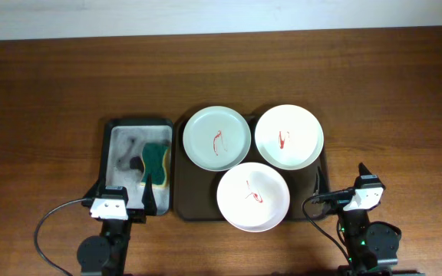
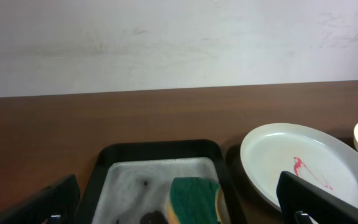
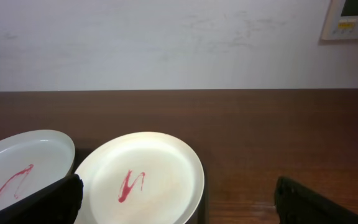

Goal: Clean dirty plates on tray and stack at the side

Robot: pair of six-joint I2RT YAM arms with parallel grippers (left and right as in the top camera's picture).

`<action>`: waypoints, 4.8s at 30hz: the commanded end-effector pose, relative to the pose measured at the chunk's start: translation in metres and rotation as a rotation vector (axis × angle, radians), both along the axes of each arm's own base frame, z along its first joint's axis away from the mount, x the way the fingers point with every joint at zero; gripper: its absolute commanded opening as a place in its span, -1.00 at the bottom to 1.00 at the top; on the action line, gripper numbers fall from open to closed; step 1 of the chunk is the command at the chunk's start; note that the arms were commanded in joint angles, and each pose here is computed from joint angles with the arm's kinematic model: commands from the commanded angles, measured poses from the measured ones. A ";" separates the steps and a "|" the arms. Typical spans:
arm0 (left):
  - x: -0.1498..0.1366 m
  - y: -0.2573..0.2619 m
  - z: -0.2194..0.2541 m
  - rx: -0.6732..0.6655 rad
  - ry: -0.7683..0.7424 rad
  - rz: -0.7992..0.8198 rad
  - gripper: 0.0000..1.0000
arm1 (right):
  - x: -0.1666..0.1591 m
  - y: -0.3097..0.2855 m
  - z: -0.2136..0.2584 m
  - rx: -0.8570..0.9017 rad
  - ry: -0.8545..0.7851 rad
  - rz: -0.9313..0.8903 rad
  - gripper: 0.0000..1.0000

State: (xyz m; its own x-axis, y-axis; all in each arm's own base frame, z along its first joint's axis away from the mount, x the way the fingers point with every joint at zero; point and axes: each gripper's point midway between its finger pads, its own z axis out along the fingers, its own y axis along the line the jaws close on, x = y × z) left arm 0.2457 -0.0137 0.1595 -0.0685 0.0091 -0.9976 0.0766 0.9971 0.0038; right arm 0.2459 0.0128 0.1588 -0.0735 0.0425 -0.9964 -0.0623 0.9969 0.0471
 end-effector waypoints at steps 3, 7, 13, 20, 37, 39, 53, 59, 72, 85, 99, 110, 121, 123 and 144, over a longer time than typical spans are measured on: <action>0.000 -0.001 -0.001 0.021 0.002 -0.011 0.99 | 0.000 0.000 -0.002 -0.008 0.003 -0.002 0.97; 0.000 -0.001 -0.001 0.021 0.002 -0.011 0.99 | 0.000 0.000 -0.002 -0.008 0.003 -0.002 0.97; 0.000 -0.001 -0.001 0.021 -0.001 -0.012 0.99 | 0.000 -0.001 -0.001 -0.008 -0.001 -0.010 0.97; 0.000 -0.003 -0.001 -0.022 0.003 -0.020 0.99 | 0.000 0.003 0.003 -0.005 -0.016 0.016 0.97; 0.020 0.002 0.031 -0.069 0.479 0.031 0.99 | -0.013 0.025 0.026 0.124 0.495 0.114 0.97; 0.031 0.002 0.027 -0.066 0.612 0.035 0.99 | -0.010 0.032 0.026 0.141 0.580 0.148 0.97; 0.098 -0.012 -0.065 -0.085 1.003 -0.011 0.78 | 0.008 0.059 0.013 0.225 0.796 0.280 0.97; 0.096 -0.032 -0.135 -0.039 1.177 -0.048 0.55 | 0.008 0.059 0.013 0.225 0.797 0.279 0.97; 0.097 -0.016 -0.129 0.004 1.206 0.053 -0.76 | 0.005 0.059 0.011 0.226 0.812 0.277 0.97; 0.064 -0.041 -0.141 0.010 1.312 -0.029 -0.10 | 0.004 0.059 0.009 0.228 0.820 0.277 0.97; 0.070 -0.032 -0.122 0.003 1.193 0.039 -1.00 | -0.002 0.072 -0.045 0.312 1.094 0.319 0.57; 0.061 -0.031 -0.070 -0.031 1.083 0.039 -1.00 | -0.011 0.084 -0.134 0.430 1.466 0.321 -0.37; 0.058 -0.030 -0.071 -0.031 1.095 0.042 -1.00 | -0.016 0.110 -0.142 0.311 1.485 0.307 -0.92; 0.059 -0.030 -0.071 -0.031 1.091 0.042 -1.00 | -0.016 0.110 -0.142 0.311 1.484 0.307 -0.92; 0.123 -0.010 0.029 -0.035 0.584 0.153 -1.00 | -0.016 0.110 -0.142 0.312 1.484 0.307 -0.92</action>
State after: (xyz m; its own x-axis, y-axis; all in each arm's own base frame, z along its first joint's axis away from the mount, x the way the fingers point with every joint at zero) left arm 0.3681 -0.0254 0.1756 -0.6320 -0.0657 -0.7721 -0.0756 0.9969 -0.0230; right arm 0.2260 0.1219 0.0167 -0.9992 0.0261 0.0287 0.0363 0.8894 0.4558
